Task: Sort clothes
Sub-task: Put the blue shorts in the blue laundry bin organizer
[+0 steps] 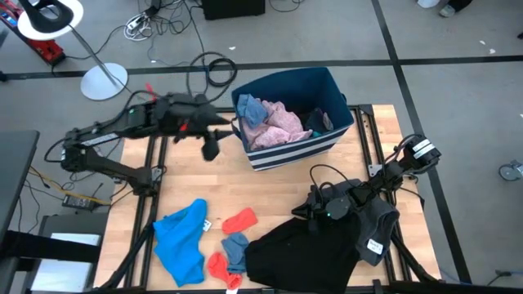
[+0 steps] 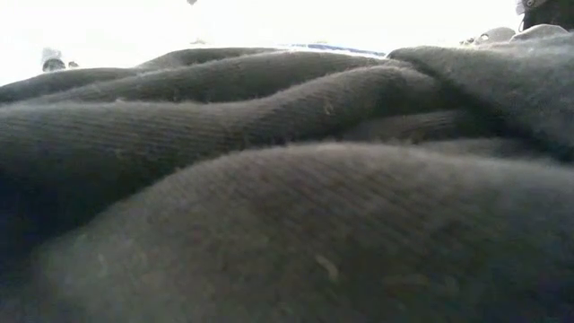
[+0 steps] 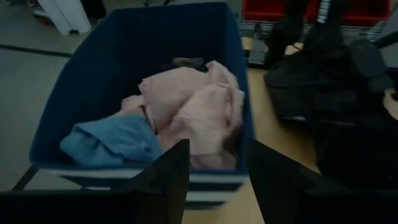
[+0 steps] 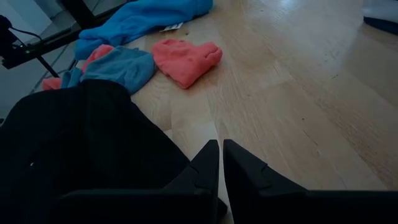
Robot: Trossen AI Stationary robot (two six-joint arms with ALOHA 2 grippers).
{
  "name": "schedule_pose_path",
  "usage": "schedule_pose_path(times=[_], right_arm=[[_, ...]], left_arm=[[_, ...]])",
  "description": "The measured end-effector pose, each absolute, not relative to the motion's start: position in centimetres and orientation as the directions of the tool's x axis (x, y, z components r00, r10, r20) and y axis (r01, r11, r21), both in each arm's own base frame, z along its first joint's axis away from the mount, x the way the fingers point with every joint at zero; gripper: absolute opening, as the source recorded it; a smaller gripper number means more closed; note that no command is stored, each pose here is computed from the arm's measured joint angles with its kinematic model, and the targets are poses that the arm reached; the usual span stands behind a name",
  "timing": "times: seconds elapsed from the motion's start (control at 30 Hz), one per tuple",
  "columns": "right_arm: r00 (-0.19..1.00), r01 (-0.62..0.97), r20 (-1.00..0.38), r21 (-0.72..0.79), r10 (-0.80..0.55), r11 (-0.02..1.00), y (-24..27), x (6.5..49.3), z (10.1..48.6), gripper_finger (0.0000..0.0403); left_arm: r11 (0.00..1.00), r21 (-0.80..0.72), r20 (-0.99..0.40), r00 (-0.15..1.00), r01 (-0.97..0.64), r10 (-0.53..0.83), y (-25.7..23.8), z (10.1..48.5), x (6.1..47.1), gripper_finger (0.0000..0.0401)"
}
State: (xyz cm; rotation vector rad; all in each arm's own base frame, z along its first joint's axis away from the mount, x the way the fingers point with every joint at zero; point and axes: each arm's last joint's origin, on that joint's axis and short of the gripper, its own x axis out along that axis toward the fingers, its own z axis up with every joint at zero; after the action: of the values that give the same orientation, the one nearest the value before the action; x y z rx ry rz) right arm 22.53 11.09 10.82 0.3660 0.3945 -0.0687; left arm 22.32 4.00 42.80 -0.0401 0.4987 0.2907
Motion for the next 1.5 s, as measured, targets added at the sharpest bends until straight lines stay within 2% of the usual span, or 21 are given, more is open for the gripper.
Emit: schedule_pose_path(times=[0.13, 0.33, 0.57, 0.8, 0.97, 1.27, 1.5], right_arm=[[0.922, 0.136, -0.388, 0.335, 0.005, 0.932, 11.1, 22.5, 10.8, 0.0025], [0.922, 0.136, -0.388, 0.335, 0.005, 0.932, 11.1, 22.5, 10.8, 0.0023], [0.922, 0.139, -0.388, 0.342, 0.004, 0.929, 11.1, 22.5, 10.8, 0.0024], [0.922, 0.14, -0.388, 0.343, 0.004, 0.929, 11.1, 22.5, 10.8, 0.0024], [0.922, 0.14, -0.388, 0.343, 0.004, 0.929, 11.1, 22.5, 10.8, 0.0023], [0.922, 0.14, -0.388, 0.343, 0.004, 0.929, 11.1, 22.5, 10.8, 0.0023], [0.922, 0.14, -0.388, 0.344, 0.004, 0.929, 11.1, 22.5, 10.8, 0.0024]], left_arm=[[0.964, -0.006, -0.499, 0.836, -0.267, 0.229, 2.0, 41.7, 19.9, 0.0163], [0.947, -0.106, -0.582, 0.791, -0.304, 0.189, 0.0, 38.1, 17.4, 0.0163], [0.884, -0.192, -0.771, 0.623, -0.427, 0.133, -1.6, 32.6, 16.2, 0.0163], [0.786, -0.276, -0.877, 0.479, -0.553, 0.029, -3.3, 28.1, 15.5, 0.0163], [0.719, -0.284, -0.921, 0.388, -0.634, -0.022, -4.4, 25.0, 15.0, 0.0163], [0.636, -0.396, -0.908, 0.385, -0.662, -0.164, -6.4, 21.7, 15.8, 0.0163], [0.629, -0.325, -0.942, 0.298, -0.706, -0.151, -7.0, 20.2, 16.2, 0.0163]])
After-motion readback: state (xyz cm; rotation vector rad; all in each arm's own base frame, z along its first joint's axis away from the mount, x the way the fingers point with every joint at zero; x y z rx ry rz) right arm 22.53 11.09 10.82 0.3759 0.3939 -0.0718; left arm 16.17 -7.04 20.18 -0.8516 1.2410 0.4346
